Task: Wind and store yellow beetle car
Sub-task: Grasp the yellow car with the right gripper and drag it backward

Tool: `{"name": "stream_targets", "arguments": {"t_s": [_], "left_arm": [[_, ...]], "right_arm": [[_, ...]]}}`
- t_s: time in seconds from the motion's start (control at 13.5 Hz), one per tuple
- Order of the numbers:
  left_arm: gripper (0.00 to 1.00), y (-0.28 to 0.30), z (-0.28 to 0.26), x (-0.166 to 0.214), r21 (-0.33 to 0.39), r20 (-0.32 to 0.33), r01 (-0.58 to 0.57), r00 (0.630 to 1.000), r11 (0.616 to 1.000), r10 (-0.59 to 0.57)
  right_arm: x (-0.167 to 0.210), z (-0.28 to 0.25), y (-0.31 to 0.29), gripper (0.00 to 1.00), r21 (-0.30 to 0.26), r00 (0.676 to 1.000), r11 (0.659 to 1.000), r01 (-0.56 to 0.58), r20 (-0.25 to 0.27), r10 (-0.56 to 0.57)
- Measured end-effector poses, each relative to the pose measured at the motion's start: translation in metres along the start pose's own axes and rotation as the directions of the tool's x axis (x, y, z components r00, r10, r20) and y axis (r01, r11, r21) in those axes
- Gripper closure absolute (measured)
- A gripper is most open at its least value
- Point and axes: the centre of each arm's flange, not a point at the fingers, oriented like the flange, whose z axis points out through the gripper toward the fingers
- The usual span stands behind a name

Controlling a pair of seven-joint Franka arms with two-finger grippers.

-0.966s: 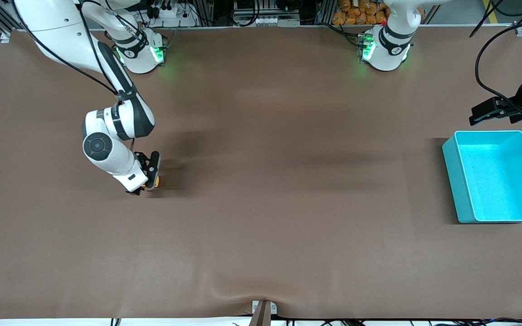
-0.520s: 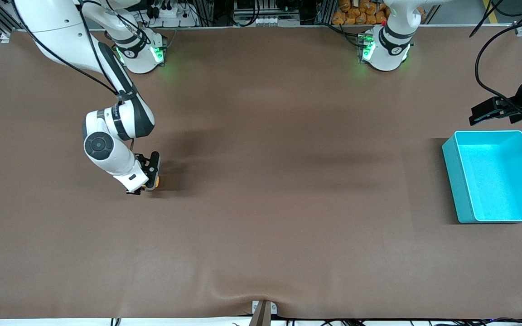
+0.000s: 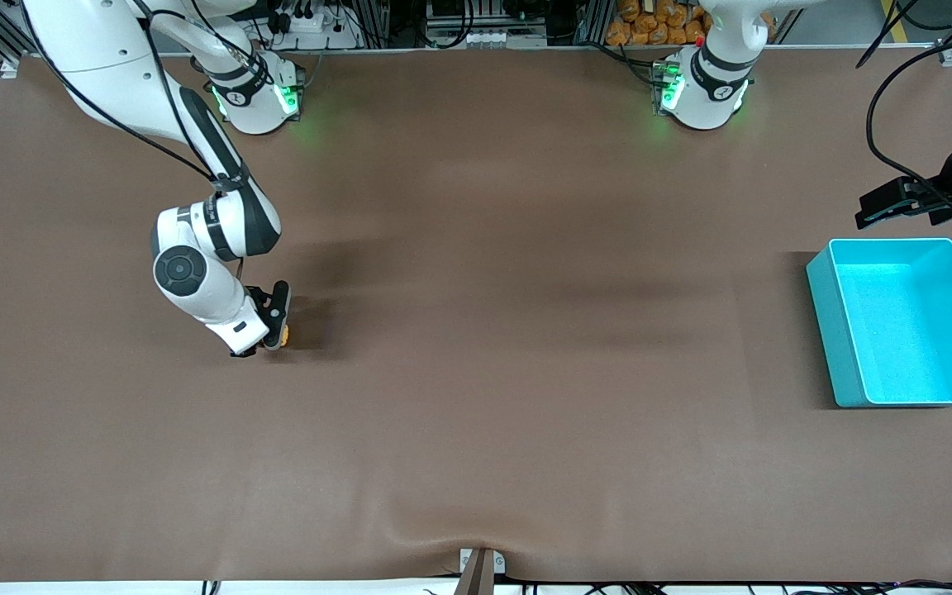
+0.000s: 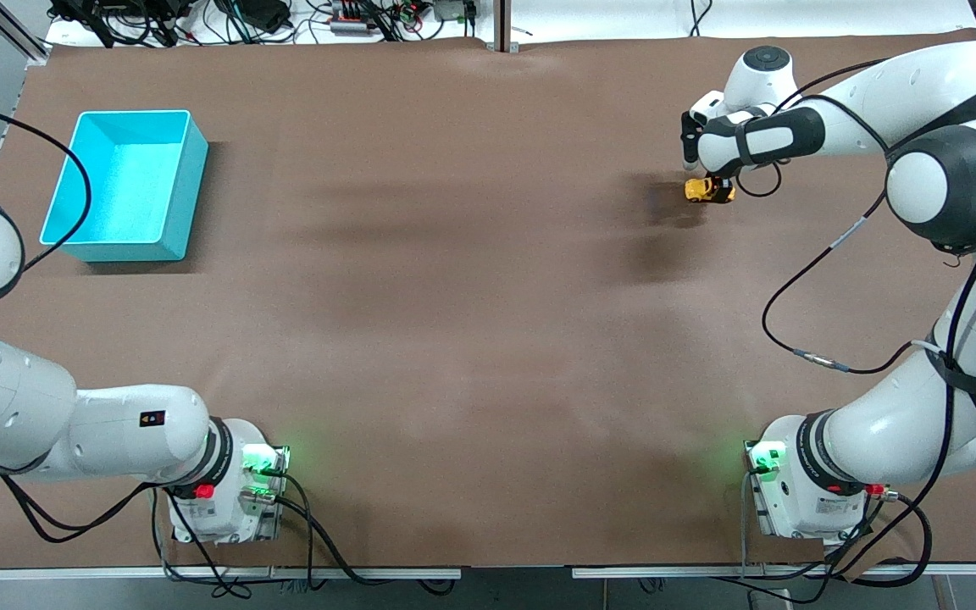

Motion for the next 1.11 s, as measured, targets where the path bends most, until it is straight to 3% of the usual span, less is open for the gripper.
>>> {"name": "stream_targets", "arguments": {"t_s": [0.74, 1.11], "left_arm": [[0.0, 0.0, 0.002, 0.0, 0.0, 0.004, 0.0, 1.0, 1.0, 0.0], [0.0, 0.0, 0.002, 0.0, 0.0, 0.005, 0.0, 1.0, 1.0, 0.0]], "right_arm": [[-0.021, 0.003, 0.004, 0.55, 0.009, 0.999, 0.999, -0.037, 0.001, 0.037], [-0.054, 0.008, 0.008, 0.55, 0.015, 0.998, 0.998, -0.057, 0.025, 0.057]]}}
